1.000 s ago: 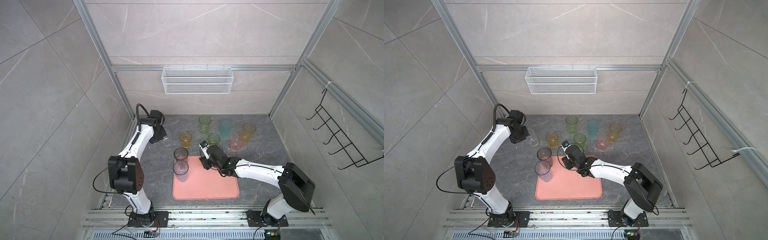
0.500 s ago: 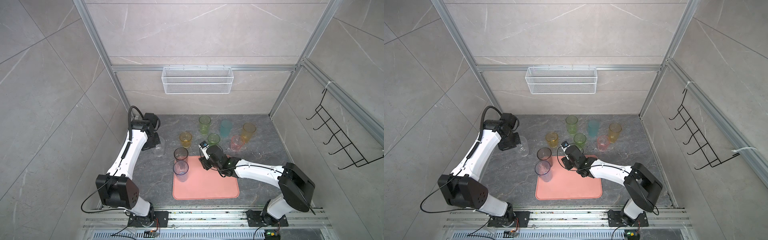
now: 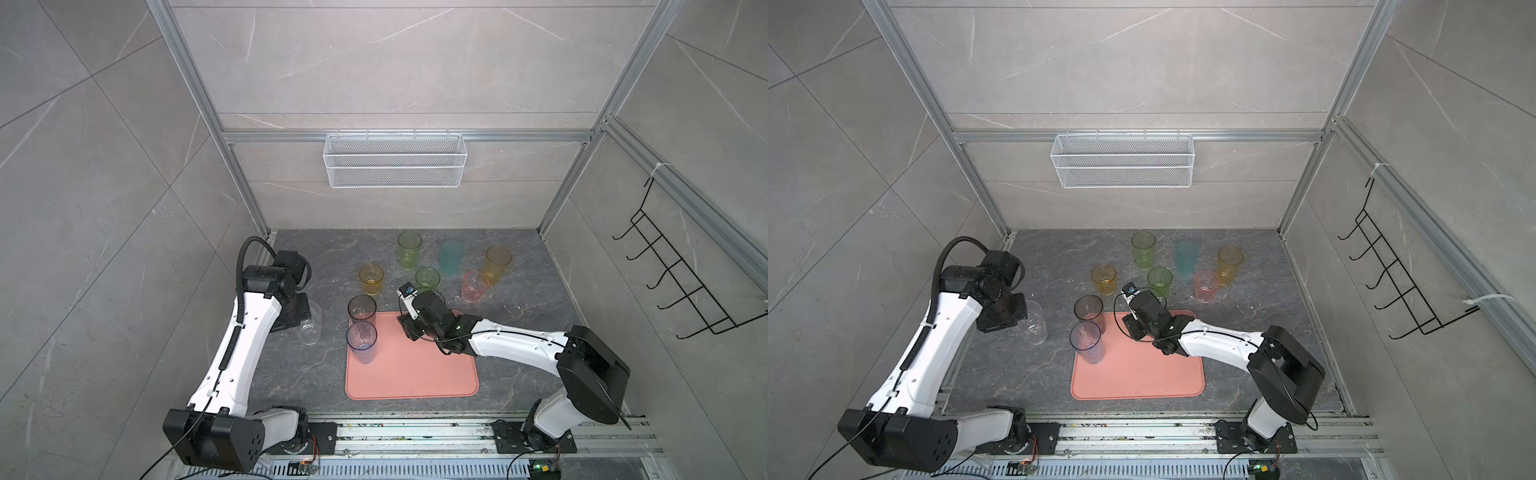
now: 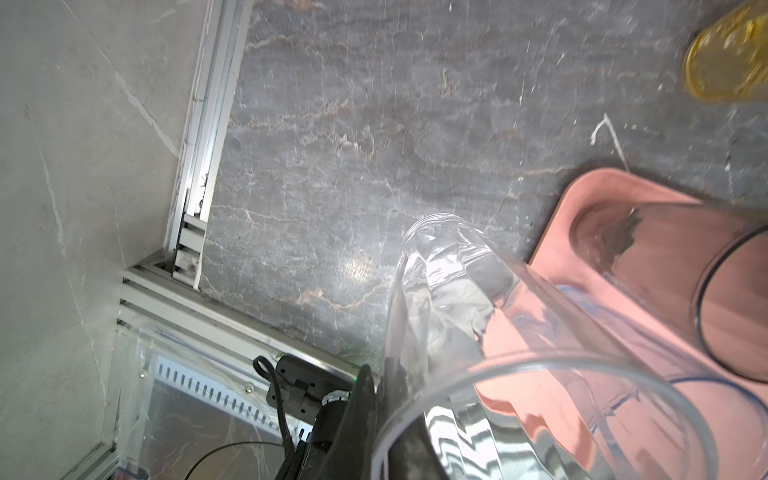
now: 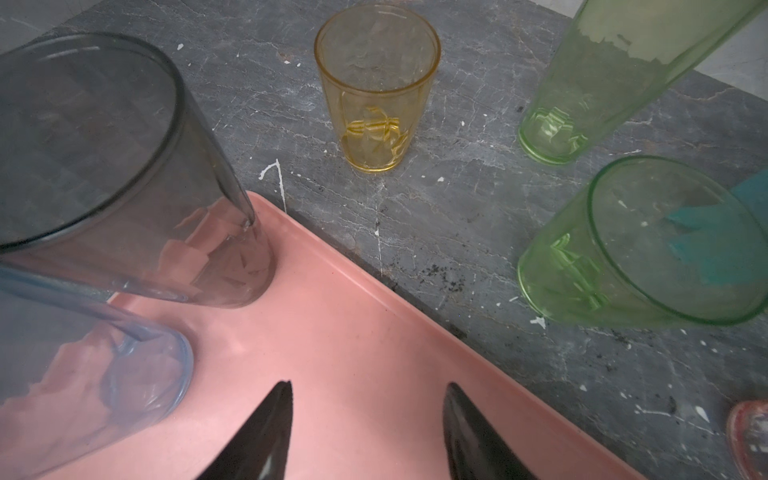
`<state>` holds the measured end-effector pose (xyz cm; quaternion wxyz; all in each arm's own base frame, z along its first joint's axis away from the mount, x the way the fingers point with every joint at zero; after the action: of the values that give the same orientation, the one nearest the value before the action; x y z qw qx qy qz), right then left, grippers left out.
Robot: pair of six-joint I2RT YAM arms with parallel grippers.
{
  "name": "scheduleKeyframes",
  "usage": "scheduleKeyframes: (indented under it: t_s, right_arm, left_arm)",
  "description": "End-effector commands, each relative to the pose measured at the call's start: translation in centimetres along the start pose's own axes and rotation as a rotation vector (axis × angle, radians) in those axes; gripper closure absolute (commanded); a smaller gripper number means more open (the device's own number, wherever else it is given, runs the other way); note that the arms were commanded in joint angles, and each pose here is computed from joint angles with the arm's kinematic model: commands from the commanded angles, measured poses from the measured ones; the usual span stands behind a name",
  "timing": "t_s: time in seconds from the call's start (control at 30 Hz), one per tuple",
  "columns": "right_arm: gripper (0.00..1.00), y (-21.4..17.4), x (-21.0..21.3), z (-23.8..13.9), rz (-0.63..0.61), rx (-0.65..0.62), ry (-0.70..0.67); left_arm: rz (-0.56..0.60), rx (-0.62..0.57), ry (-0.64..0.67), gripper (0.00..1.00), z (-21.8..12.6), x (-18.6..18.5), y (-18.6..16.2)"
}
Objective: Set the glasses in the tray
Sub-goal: 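Lift the clear cup with the left gripper and carry it toward the tray, then lower the clear cup onto the tray nearest the robot, beside the pale blue cup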
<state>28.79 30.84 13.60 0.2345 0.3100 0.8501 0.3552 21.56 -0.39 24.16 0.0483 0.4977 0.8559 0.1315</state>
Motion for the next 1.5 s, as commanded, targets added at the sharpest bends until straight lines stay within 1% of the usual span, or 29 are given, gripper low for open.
scheduleKeyframes:
  t_s: [0.0, 0.13, 0.27, 0.5, 0.73, 0.83, 1.07, 1.47]
  right_arm:
    - [0.4, 1.1, 0.0, -0.2, -0.012, -0.016, -0.01]
    - [0.4, 1.0, 0.1, 0.0, -0.014, -0.009, -0.009]
    - [0.4, 1.0, 0.0, 0.0, -0.015, -0.01, -0.013]
    - [0.4, 1.0, 0.1, 0.0, -0.017, -0.008, -0.014]
    - [0.4, 0.9, 0.1, 0.1, -0.021, -0.005, -0.013]
    - [0.4, 1.0, 0.2, 0.1, -0.022, -0.006, -0.013]
    - [0.4, 0.9, 0.3, 0.1, -0.028, -0.004, -0.014]
    - [0.4, 0.9, 0.3, 0.3, -0.034, 0.0, -0.02]
  left_arm:
    - [0.057, 0.033, -0.014, 1.0, -0.5, 0.6, -1.9]
    - [0.092, 0.051, -0.013, 1.0, -0.3, 0.8, -3.4]
    - [0.105, 0.088, -0.004, 1.0, -0.1, 1.4, -4.8]
    - [0.122, 0.137, -0.051, 1.0, 0.5, 1.3, -7.6]
    - [0.165, 0.134, -0.092, 1.0, 1.4, 0.1, -9.8]
    - [0.187, 0.125, -0.082, 1.0, 1.9, 0.0, -10.4]
    - [0.262, 0.11, -0.132, 1.0, 2.7, -1.4, -11.6]
    - [0.274, 0.108, -0.231, 1.0, 2.3, -2.9, -12.3]
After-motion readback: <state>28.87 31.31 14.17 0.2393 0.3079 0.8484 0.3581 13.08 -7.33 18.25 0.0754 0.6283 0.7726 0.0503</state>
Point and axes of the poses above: each gripper's point midway between its finger pads, its own z axis out along the fingers, its own x axis along the line the jaws close on, y = z × x, the point moved 3 cm from there along -z, back along the fingers, and after that the axes turned 12 degrees about -z, right-handed, at the moved point
